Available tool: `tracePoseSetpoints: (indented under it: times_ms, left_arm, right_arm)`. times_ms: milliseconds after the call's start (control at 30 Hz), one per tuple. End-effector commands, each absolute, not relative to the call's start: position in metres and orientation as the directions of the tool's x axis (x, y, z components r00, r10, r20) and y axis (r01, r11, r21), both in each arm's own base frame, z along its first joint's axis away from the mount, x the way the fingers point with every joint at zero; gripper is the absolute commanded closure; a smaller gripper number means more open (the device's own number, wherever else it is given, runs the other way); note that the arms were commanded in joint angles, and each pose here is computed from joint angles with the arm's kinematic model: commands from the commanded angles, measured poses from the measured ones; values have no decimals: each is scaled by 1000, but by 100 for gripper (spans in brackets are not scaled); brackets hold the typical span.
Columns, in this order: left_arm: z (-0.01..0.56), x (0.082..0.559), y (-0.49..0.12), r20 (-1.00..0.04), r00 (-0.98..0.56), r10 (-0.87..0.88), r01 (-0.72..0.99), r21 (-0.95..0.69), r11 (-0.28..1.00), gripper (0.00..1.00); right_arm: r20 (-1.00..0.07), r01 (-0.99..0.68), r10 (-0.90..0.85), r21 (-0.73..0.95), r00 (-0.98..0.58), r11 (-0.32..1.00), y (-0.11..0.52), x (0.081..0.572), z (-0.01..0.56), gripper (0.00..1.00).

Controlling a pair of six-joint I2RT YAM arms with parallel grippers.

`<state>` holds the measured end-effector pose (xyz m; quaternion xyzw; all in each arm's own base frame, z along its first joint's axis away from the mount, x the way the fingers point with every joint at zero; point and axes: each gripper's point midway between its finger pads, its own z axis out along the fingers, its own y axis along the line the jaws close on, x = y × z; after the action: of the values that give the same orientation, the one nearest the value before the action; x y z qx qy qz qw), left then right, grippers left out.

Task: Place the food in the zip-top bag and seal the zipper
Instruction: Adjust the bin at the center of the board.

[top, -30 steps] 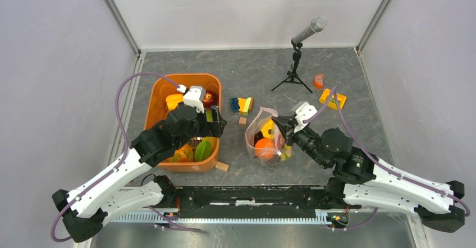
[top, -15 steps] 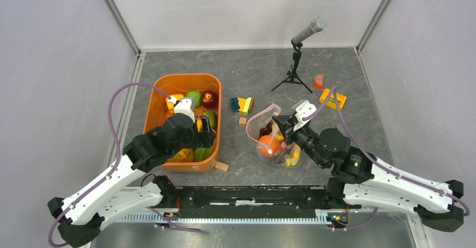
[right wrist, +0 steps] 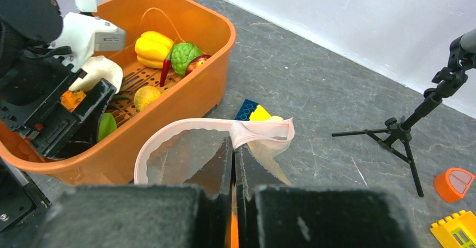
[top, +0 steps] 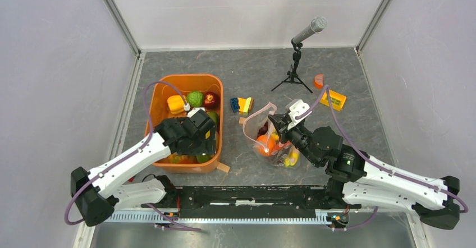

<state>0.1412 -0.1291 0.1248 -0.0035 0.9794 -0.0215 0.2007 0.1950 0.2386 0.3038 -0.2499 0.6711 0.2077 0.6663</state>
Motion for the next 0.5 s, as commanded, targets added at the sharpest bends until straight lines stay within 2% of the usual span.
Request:
tracePoseSetpoints:
  times_ms: [0,67,233,467]
  left_arm:
    - [90,126,-142,-253,-963,93,103,-29,994,0]
    - [75,134,-154,-265,-961,73,96,-76,992,0]
    - [58,177,-152,-334,-938,-88,-43,-142,989,0]
    - [86,255,-128,-556,-808,-196,-135,-149,980,0]
  right_arm:
    - [-998,-594,-4,-44,69,803,238,200,329,98]
    - [-998,-596,-5,-44,67,802,239,200,328,98]
    - [-998,-599,-2,-39,62,800,239,199,328,98]
    - [-998,-592,14,-26,64,806,232,197,330,98]
